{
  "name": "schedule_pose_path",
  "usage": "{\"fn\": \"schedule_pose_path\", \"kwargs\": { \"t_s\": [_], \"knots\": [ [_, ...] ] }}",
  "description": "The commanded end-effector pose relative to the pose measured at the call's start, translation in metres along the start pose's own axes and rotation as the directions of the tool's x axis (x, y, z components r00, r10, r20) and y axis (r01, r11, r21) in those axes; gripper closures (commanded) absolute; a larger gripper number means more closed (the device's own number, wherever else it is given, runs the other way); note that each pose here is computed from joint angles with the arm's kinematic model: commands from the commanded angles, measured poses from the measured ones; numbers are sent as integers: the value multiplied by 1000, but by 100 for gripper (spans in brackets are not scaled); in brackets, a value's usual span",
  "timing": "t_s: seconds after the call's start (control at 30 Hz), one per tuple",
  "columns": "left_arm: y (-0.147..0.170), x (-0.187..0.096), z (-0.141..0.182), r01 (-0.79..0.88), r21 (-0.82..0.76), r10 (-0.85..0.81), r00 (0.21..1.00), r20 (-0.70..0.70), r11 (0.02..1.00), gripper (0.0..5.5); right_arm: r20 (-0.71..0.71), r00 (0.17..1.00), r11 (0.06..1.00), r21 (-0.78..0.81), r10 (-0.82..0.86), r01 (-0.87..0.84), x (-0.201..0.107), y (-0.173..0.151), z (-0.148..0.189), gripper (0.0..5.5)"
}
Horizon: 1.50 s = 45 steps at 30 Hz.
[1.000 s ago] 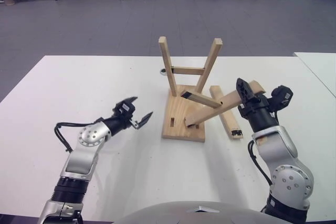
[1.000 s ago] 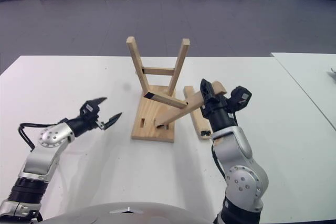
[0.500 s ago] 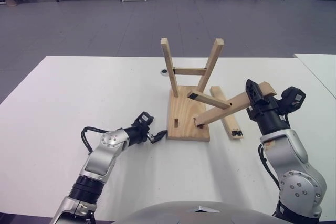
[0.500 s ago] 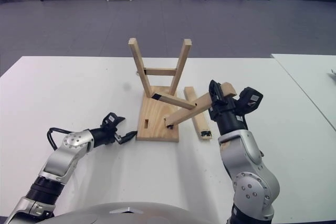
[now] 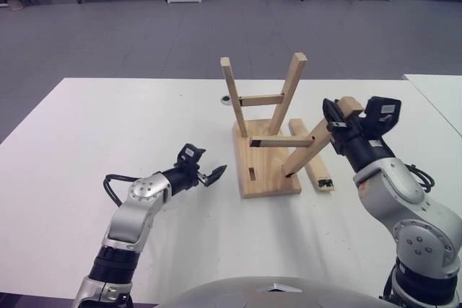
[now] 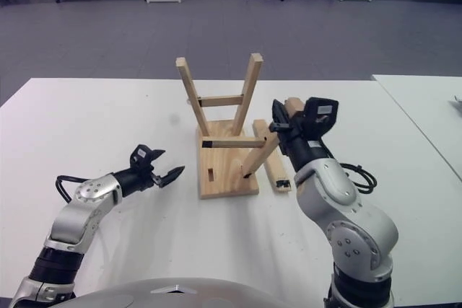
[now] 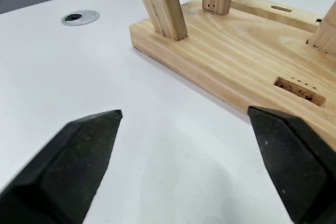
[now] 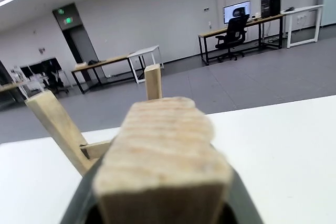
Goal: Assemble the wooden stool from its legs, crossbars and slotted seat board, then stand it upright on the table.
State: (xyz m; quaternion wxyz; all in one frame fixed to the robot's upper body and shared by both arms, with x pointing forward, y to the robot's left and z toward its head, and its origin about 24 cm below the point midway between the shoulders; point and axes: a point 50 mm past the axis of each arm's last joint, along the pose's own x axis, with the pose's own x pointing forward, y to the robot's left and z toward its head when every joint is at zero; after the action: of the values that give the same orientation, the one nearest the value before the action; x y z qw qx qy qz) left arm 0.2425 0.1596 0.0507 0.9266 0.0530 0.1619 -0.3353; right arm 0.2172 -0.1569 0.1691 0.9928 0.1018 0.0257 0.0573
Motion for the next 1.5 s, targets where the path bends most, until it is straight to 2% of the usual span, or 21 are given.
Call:
{"fn": "schedule_pose_path", "kwargs": {
  "t_s": [0.03, 0.1, 0.17, 0.33, 0.37, 0.53, 0.63, 0.7, 0.77, 0.83, 0.9, 1.03, 1.1, 1.3, 1.43, 1.5],
  "knots": [
    [8, 0, 16, -35, 38, 34, 999, 28, 999, 108, -261, 954, 985, -118, -150, 122, 0, -15, -47, 446],
    [8, -1, 18, -39, 45, 38, 999, 27, 998, 108, -326, 929, 983, -121, -173, 141, -5, -22, -64, 446],
    [8, 0, 19, -40, 53, 38, 999, 25, 998, 108, -332, 929, 983, -129, -165, 128, -9, -30, -67, 446],
    [9, 0, 18, -54, 64, 53, 998, 22, 996, 108, -93, 995, 995, -93, -38, 29, 6, -19, -27, 446],
    [13, 0, 18, -70, 70, 68, 997, 21, 995, 108, -16, 1000, 996, -86, -14, 13, 9, -16, -13, 409],
    [24, -2, 20, -112, 77, 110, 993, 32, 991, 108, 249, 962, 993, -66, 114, -101, 10, 3, 37, 323],
    [27, -2, 21, -124, 74, 121, 992, 39, 990, 108, 427, 878, 974, -149, 217, -168, 2, 2, 88, 264],
    [30, -1, 21, -127, 76, 124, 991, 41, 989, 108, 533, 823, 981, -114, 196, -159, 0, -14, 125, 225],
    [31, -1, 20, -136, 70, 133, 990, 42, 988, 108, 367, 930, 999, -34, -23, 38, 21, -65, 105, 186],
    [33, 0, 20, -141, 71, 139, 990, 39, 987, 108, 82, 982, 985, -22, -169, 172, 28, -104, 45, 166],
    [34, 1, 19, -142, 75, 140, 989, 37, 987, 108, -153, 980, 992, -27, -127, 124, 23, -106, -14, 166],
    [34, 3, 18, -139, 82, 137, 990, 31, 987, 108, -373, 928, 998, 66, 4, 22, 10, -98, -86, 166],
    [34, 4, 18, -132, 88, 130, 991, 27, 987, 108, -408, 913, 997, 76, 21, 11, 6, -97, -101, 166],
    [32, 4, 16, -121, 94, 120, 993, 12, 988, 108, -435, 896, 996, 47, 85, -72, 13, -81, -114, 166],
    [30, 4, 14, -115, 93, 115, 993, 2, 989, 108, -473, 879, 994, -55, 57, -94, 16, -79, -120, 166],
    [30, 4, 14, -115, 100, 116, 993, -4, 988, 108, -516, 857, 982, -158, 4, -100, 16, -82, -125, 202]
  ]
}}
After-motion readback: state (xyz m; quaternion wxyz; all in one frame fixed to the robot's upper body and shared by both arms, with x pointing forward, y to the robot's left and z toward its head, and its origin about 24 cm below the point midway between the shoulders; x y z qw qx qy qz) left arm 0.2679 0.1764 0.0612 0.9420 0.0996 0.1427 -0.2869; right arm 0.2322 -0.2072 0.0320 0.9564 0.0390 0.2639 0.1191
